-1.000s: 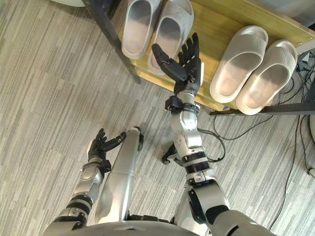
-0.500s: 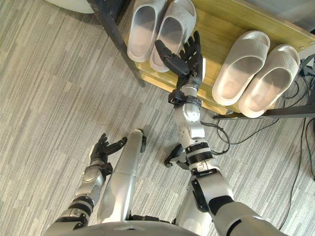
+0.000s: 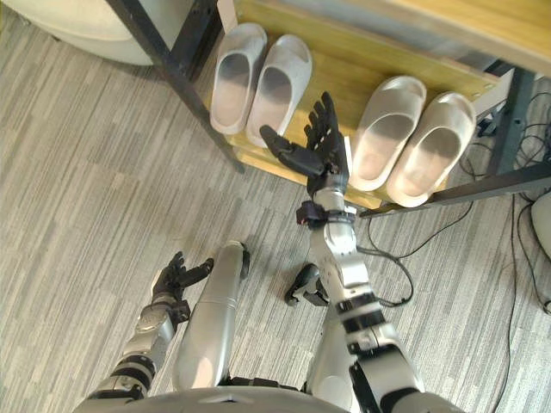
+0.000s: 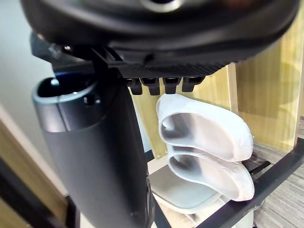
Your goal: Organize the slippers on the shoe rack
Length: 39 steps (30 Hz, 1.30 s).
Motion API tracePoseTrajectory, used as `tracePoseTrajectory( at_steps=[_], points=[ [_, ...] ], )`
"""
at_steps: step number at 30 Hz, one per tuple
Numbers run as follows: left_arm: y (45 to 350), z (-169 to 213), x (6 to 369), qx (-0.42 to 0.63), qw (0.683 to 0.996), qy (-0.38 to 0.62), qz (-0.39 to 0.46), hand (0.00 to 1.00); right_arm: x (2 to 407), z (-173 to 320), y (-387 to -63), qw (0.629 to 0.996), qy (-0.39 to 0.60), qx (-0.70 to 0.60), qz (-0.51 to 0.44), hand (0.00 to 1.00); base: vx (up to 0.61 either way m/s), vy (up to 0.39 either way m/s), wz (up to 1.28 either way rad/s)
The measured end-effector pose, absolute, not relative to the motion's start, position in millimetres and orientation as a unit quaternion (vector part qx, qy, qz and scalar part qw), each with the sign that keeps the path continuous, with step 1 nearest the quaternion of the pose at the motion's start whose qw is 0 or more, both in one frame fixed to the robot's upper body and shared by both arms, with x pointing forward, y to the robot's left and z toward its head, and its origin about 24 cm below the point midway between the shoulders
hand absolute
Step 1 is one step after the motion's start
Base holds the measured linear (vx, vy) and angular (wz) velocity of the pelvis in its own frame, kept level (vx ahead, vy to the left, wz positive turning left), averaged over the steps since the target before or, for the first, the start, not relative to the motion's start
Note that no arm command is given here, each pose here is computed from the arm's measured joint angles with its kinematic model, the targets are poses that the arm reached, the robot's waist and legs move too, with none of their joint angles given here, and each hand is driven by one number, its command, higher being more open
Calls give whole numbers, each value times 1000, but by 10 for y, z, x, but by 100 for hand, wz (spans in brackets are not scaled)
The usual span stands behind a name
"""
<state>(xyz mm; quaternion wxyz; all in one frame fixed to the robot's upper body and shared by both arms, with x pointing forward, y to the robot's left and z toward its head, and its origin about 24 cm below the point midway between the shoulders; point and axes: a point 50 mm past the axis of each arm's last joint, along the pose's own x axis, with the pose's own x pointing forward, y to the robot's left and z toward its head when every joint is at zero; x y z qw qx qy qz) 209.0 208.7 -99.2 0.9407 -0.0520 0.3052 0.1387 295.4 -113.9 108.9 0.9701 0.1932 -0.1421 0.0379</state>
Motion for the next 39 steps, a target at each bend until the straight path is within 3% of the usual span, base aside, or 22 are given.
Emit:
tracePoseTrajectory(
  at_steps=[5, 13, 19, 24, 33, 39],
  points=[
    [2108, -1125, 1875, -39, 929, 341, 138, 100, 2636, 771, -1108, 981, -103, 151, 60, 100, 109, 6, -3],
    [1835, -1287, 1739, 35, 919, 392, 26, 100, 2188, -29, -1250, 995, 40, -22, 90, 100, 81, 53, -3],
    [1822, -1438, 1444, 51, 896, 442, 17, 100, 1763, -744, -1547, 967, 218, -105, 75, 100, 59, 65, -13],
    [1759, -1487, 1326, 58, 887, 457, 4, 100, 1510, -1055, -1731, 941, 309, -130, 54, 100, 14, 9, -4],
    [1665, -1467, 1303, 69, 892, 446, -19, 100, 1306, -1339, -1936, 906, 402, -133, -16, 100, -35, 18, -1],
    [1435, -1398, 1402, 95, 900, 416, -92, 100, 1218, -1442, -1991, 887, 442, -120, -53, 100, -32, 23, 0]
  ],
)
